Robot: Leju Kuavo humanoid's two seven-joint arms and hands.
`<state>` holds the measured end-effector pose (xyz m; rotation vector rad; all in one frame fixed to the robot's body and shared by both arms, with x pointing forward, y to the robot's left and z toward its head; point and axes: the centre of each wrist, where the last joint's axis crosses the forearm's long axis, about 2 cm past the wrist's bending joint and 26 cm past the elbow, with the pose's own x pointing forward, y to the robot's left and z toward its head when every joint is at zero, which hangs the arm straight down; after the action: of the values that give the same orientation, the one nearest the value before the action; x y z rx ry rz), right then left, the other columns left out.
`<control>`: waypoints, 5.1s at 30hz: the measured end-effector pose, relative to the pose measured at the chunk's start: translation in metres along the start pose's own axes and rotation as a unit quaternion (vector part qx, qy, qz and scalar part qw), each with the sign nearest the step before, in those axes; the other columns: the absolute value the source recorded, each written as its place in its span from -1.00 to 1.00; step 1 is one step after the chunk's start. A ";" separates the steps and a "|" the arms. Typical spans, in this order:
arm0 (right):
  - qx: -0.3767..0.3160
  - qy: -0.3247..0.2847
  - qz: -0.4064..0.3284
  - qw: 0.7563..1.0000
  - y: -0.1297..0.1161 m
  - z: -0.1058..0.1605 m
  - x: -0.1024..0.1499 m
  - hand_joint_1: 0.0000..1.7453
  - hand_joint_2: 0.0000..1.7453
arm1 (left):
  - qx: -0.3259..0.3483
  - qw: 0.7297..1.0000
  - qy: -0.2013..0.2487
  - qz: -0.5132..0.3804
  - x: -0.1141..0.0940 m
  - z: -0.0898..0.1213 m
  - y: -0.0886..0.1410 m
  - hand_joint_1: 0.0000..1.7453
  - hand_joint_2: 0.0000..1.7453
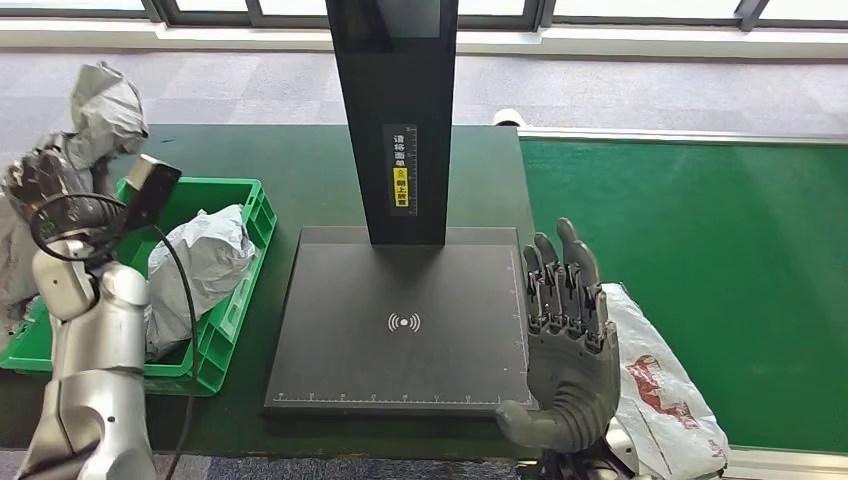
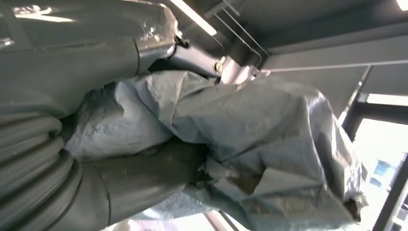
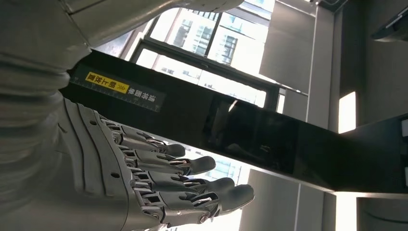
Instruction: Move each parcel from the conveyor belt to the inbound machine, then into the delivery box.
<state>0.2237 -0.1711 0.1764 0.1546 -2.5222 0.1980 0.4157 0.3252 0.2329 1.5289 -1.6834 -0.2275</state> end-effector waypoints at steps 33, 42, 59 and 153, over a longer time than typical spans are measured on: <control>-0.001 -0.013 0.025 1.000 -0.001 0.010 0.022 -1.00 1.00 | -0.242 0.965 0.049 -0.086 -0.008 -0.089 -0.019 1.00 1.00; 0.014 -0.006 0.033 0.999 -0.002 0.016 0.023 -1.00 1.00 | -0.251 0.967 0.012 -0.043 -0.031 -0.054 -0.030 1.00 1.00; 0.034 0.016 0.043 0.998 -0.007 0.023 0.015 -1.00 1.00 | -0.194 0.981 0.023 -0.001 -0.081 0.106 -0.005 -1.00 -1.00; 0.137 0.604 0.339 0.708 -0.071 0.194 -0.060 1.00 1.00 | -0.032 0.862 -0.049 0.504 0.039 0.216 0.058 -1.00 -1.00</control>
<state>0.1756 -0.2705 -0.0078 -0.6213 -1.0959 0.6963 0.2325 0.2213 0.1488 0.4295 -2.2913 0.2042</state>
